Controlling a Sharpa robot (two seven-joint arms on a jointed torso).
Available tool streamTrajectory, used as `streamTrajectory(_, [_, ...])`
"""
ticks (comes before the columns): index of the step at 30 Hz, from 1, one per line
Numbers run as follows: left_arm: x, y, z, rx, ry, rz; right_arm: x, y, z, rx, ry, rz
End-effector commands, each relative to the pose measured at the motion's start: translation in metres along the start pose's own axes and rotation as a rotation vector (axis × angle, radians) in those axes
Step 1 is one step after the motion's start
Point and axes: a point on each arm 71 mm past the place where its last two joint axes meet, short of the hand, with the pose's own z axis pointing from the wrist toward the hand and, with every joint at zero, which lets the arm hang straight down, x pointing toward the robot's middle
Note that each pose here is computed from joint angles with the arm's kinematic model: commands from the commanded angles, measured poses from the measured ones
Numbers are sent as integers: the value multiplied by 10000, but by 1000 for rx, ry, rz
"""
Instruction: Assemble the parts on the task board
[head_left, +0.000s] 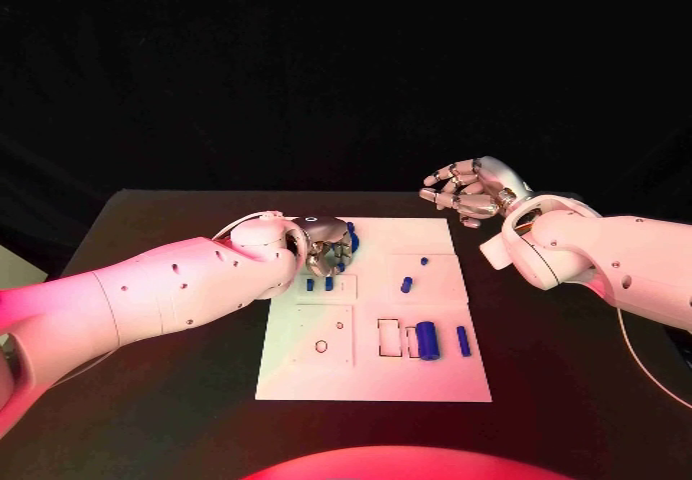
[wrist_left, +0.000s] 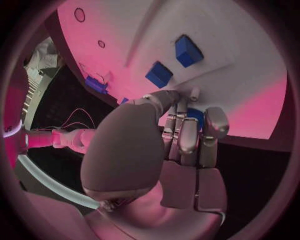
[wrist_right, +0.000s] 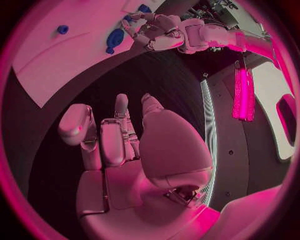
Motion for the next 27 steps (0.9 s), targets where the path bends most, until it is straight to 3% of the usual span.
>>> streamTrajectory(1, [19,1,3,-10,-21,-13,12,16,-2,-18,10,-6])
streamTrajectory(12, [-22,-17,-52,20,-52,-70,13,17,0,-19,10,-6])
streamTrajectory(27, [-170,58,-196,23,-53,-167,10,15,-4,-17,9,-6])
